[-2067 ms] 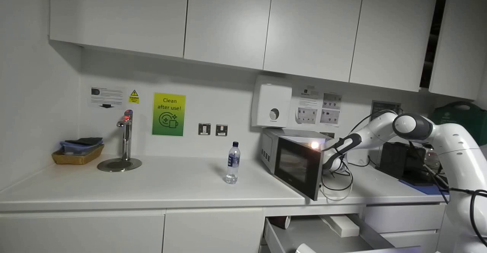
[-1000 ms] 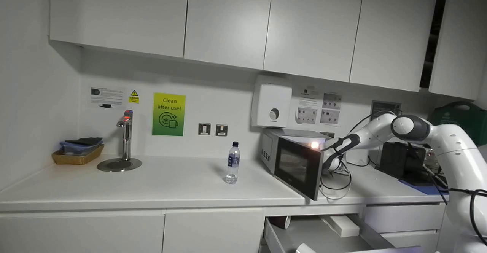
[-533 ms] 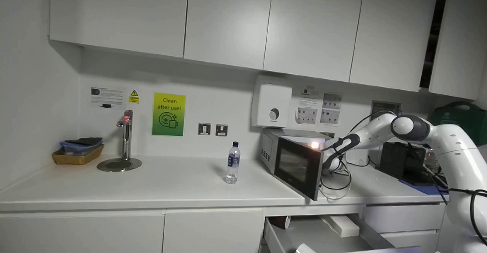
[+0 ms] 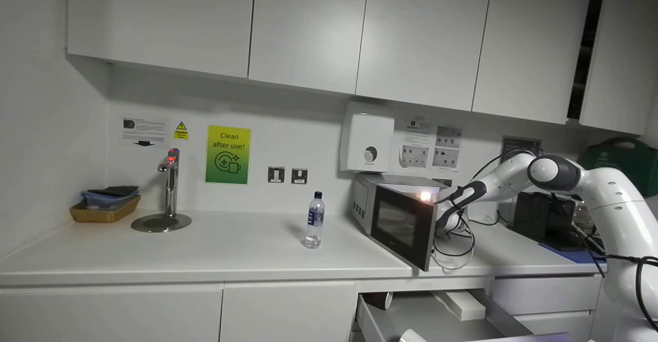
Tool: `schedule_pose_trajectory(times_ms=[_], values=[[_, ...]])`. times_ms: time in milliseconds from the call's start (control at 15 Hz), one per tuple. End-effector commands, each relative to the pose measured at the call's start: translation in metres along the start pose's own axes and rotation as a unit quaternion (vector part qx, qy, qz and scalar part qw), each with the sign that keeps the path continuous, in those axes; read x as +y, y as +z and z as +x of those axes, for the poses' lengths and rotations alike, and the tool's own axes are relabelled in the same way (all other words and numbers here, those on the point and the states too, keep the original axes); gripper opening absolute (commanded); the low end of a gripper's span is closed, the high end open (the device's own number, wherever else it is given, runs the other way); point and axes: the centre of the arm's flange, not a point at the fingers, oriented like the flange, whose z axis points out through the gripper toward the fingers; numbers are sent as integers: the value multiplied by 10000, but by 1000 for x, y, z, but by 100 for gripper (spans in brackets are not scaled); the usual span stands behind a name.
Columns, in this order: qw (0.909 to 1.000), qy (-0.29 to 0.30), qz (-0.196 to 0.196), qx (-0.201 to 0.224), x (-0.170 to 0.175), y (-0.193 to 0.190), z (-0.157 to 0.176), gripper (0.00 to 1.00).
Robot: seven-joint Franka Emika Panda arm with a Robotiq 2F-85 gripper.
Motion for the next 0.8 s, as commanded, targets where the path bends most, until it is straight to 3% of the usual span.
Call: schedule_pose_trajectory(times_ms=[0,200,267,333,733], values=[[10000,32,8,46,-10,10,6,100],[10000,36,5,41,-10,12,6,100],[10000,44,5,35,-10,12,6,91],[10000,51,2,28,-10,13,6,74],[9999,108,15,10,-13,15,11,28]])
